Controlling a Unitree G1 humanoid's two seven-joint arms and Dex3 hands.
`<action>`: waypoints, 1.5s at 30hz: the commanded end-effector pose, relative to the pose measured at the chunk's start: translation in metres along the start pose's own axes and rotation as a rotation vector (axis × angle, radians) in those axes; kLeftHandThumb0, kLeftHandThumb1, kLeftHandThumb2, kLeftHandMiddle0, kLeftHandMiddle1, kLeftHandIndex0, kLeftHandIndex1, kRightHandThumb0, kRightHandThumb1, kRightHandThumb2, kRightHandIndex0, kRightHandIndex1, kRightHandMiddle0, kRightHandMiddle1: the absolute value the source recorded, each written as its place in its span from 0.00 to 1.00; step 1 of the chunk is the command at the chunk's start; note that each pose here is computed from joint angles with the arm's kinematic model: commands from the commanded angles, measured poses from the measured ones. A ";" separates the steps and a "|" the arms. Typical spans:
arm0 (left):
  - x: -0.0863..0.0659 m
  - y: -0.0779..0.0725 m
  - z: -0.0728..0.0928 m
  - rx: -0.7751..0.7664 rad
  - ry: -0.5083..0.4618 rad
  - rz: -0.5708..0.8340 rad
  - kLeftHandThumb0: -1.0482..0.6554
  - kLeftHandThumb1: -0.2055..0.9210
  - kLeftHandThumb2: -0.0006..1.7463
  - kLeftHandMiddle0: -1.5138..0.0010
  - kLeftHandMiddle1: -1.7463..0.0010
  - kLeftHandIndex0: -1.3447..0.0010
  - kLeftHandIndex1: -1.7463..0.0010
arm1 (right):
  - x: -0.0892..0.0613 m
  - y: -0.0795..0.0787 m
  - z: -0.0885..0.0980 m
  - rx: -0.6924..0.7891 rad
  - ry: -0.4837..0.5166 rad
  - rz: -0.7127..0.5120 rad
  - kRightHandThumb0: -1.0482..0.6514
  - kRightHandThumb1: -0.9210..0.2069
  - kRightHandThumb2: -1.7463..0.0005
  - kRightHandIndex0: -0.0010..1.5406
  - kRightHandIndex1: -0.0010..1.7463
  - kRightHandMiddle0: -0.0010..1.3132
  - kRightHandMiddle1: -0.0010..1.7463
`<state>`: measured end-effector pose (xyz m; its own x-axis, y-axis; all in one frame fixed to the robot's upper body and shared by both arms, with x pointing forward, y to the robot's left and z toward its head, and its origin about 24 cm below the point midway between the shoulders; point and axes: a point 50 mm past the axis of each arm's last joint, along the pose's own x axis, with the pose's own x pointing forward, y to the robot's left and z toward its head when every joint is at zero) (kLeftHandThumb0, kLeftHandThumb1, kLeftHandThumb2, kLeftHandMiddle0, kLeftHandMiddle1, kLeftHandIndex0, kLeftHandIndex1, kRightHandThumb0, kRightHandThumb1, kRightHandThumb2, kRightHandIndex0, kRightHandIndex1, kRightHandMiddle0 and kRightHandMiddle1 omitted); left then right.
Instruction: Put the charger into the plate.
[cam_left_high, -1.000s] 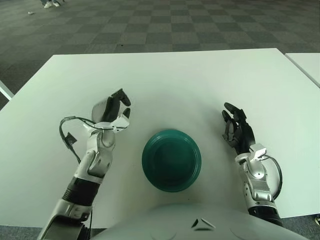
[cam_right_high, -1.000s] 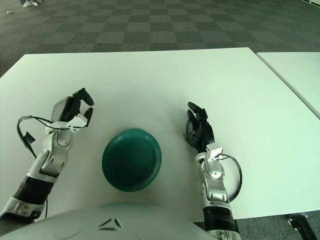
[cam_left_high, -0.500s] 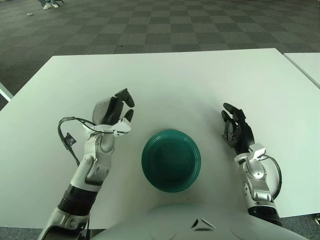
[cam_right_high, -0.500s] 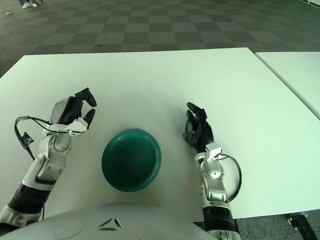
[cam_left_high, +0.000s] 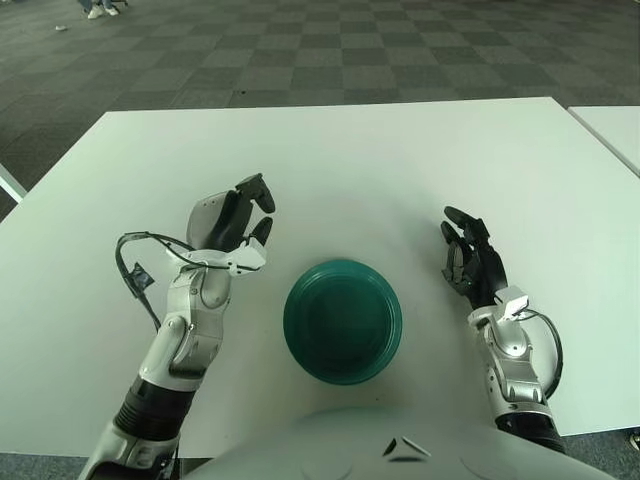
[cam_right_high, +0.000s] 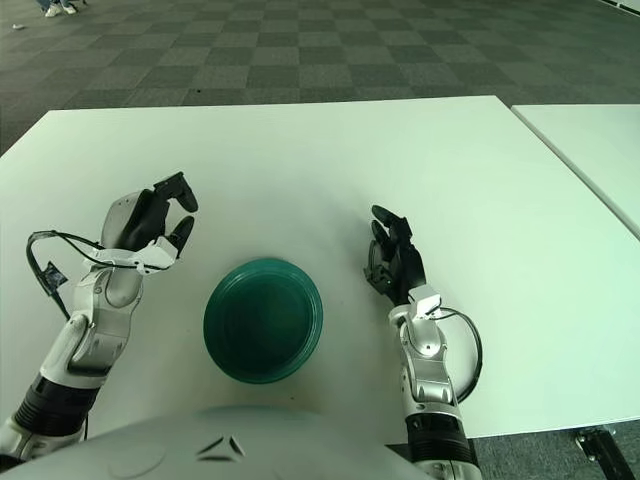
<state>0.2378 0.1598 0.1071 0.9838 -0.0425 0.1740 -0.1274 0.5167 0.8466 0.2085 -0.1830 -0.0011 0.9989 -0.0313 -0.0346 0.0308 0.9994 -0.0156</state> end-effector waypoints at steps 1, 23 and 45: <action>-0.001 0.001 0.010 0.008 -0.037 -0.015 0.33 0.43 0.78 0.21 0.00 0.53 0.00 | -0.020 0.003 -0.035 0.014 0.203 0.013 0.12 0.00 0.52 0.17 0.01 0.00 0.37; -0.011 -0.001 0.089 -0.046 -0.355 -0.247 0.33 0.41 0.79 0.20 0.00 0.52 0.00 | -0.023 0.007 -0.036 -0.007 0.208 0.026 0.12 0.00 0.50 0.17 0.01 0.00 0.36; -0.030 -0.013 0.125 -0.044 -0.587 -0.374 0.34 0.47 0.74 0.29 0.00 0.56 0.00 | -0.028 0.011 -0.032 0.041 0.127 0.102 0.15 0.00 0.55 0.11 0.00 0.00 0.29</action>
<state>0.1969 0.0488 0.1556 0.7407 -0.6577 0.1370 0.2280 0.4380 0.8696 0.2014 -0.1746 -0.0018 0.9983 0.0586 0.0026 -0.0585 0.9982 -0.0150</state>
